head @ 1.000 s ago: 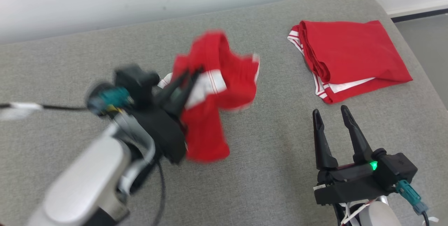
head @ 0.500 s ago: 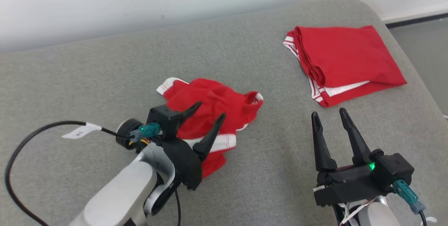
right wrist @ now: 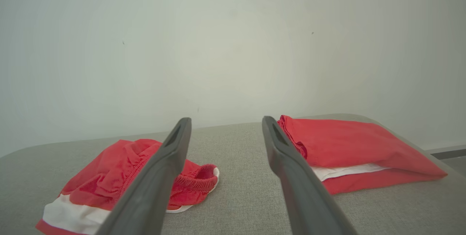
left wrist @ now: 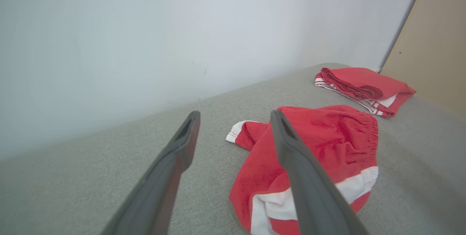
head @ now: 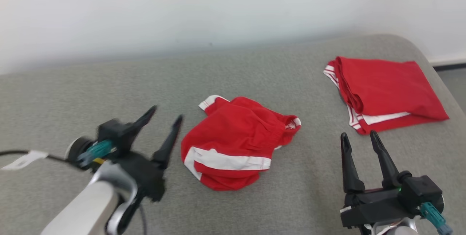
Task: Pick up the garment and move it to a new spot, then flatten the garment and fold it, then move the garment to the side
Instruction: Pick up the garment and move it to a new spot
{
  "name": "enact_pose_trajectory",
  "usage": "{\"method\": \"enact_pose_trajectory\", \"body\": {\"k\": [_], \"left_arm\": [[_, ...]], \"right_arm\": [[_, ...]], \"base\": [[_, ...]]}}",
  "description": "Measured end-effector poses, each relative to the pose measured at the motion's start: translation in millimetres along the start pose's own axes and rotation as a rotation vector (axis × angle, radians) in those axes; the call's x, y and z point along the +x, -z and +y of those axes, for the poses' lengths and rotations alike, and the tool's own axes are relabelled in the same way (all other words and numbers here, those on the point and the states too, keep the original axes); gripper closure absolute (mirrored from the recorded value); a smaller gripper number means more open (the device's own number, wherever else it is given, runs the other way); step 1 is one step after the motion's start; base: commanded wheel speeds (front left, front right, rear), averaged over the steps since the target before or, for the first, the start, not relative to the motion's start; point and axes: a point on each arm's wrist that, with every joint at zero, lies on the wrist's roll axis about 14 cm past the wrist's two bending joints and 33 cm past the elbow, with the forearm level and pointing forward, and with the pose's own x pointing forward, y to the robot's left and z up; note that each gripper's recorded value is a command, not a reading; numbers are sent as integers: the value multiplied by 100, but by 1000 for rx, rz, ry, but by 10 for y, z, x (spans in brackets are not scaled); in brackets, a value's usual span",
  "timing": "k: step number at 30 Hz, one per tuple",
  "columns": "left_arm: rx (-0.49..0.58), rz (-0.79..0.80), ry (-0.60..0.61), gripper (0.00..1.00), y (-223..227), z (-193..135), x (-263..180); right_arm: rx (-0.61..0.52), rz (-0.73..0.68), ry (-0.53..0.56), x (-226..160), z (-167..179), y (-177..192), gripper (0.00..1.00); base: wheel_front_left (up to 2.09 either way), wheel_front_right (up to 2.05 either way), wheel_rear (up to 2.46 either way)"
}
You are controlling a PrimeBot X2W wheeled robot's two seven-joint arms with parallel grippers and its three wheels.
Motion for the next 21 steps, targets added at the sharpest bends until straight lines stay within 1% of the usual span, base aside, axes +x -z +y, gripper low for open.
{"method": "enact_pose_trajectory", "body": {"k": [6, 9, 10, 16, 21], "left_arm": [[9, 0, -198, 0, 57, 522, -559], [10, -16, -297, 0, 75, 696, -859], [12, -19, -364, 0, 109, 808, -1075], [-21, 5, -516, 0, 307, 944, -1618], [-54, -9, -617, 0, 383, 959, -1931]], "right_arm": [[-1, -11, -18, -20, 63, -33, 0], [-5, -8, -33, -28, 111, -22, 0], [-4, -14, -43, -13, 145, -37, 0], [-10, -7, -75, -19, 248, -15, 0], [-14, 2, -83, -45, 269, 12, 0]], "base": [[0, 0, 0], [0, 0, 0], [0, 0, 0], [0, 0, 0], [0, 0, 0]]}}
